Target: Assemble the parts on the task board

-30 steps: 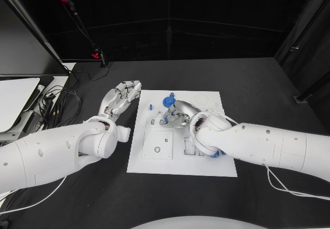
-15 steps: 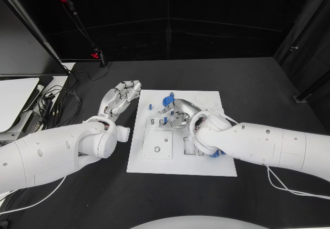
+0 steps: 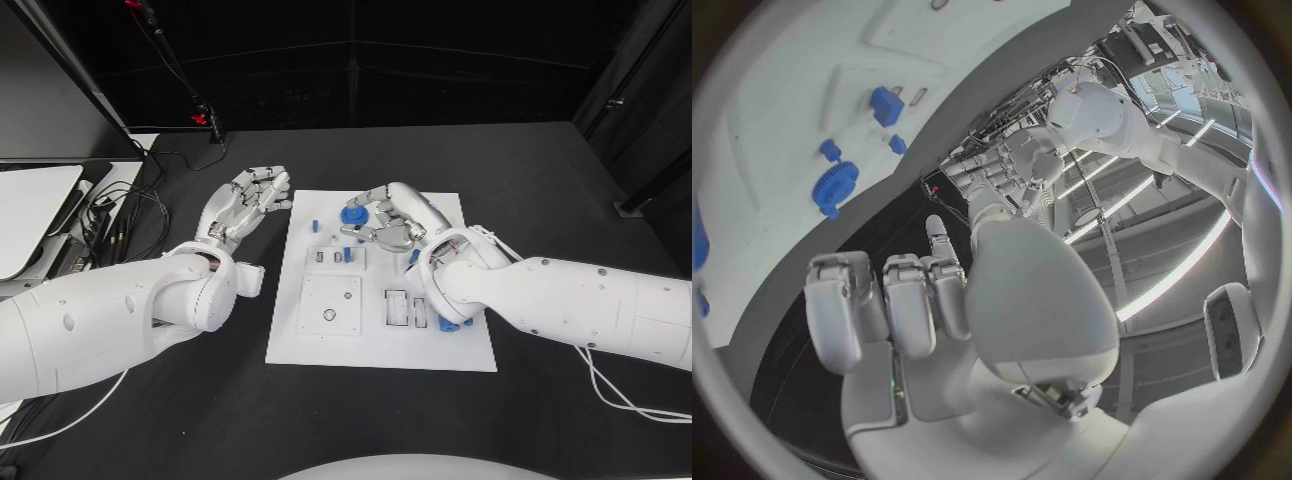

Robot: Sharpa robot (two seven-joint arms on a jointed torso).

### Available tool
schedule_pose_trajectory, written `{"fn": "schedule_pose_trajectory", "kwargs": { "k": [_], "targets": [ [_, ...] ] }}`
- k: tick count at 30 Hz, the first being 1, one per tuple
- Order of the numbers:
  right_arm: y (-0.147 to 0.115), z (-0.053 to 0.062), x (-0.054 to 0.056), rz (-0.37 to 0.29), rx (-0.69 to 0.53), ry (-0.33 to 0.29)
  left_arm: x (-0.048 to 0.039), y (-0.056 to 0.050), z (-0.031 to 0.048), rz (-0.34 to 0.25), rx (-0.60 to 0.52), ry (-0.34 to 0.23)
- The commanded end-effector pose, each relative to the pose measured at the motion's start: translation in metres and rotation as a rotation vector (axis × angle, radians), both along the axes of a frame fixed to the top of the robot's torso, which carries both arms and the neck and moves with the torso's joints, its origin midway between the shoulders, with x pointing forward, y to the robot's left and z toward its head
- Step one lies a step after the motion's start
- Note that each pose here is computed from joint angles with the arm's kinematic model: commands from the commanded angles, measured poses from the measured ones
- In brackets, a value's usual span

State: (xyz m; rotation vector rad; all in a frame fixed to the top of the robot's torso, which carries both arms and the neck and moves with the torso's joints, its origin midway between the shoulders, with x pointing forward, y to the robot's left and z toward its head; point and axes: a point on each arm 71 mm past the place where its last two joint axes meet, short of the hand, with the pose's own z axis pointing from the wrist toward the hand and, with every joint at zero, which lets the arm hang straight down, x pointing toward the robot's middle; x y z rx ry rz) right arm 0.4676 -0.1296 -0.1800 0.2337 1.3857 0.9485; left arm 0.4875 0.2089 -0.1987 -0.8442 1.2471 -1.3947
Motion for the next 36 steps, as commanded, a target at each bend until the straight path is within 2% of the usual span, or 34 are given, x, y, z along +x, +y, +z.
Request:
{"fn": "schedule_pose_trajectory", "kwargs": {
  "k": [1,4,9,13,16,23,27,33,36],
  "targets": [
    [-0.012,0.018,-0.006,0.033,0.161,-0.062,-0.0028,-0.001,0.0203,-0.048,0.014,-0.167],
    [-0.027,0.025,-0.009,0.055,0.224,-0.014,-0.0011,0.001,0.0282,-0.048,0.072,-0.164],
    [-0.059,0.030,-0.012,0.057,0.422,0.166,0.0026,0.003,0.0442,-0.068,0.254,-0.161],
    [-0.079,0.029,-0.013,0.040,0.526,0.252,0.0050,-0.001,0.0510,-0.099,0.392,-0.136],
    [-0.092,0.028,-0.013,0.029,0.583,0.291,0.0072,-0.005,0.0534,-0.129,0.491,-0.097],
    [-0.108,0.026,-0.011,0.010,0.641,0.326,0.0134,-0.015,0.0544,-0.195,0.672,0.000],
    [-0.110,0.025,-0.010,0.011,0.649,0.335,0.0175,-0.018,0.0523,-0.228,0.747,0.051],
    [-0.112,0.023,-0.008,0.015,0.652,0.346,0.0222,-0.025,0.0462,-0.280,0.839,0.146],
    [-0.114,0.022,-0.007,0.013,0.651,0.350,0.0241,-0.030,0.0403,-0.320,0.909,0.221]
  ]
}}
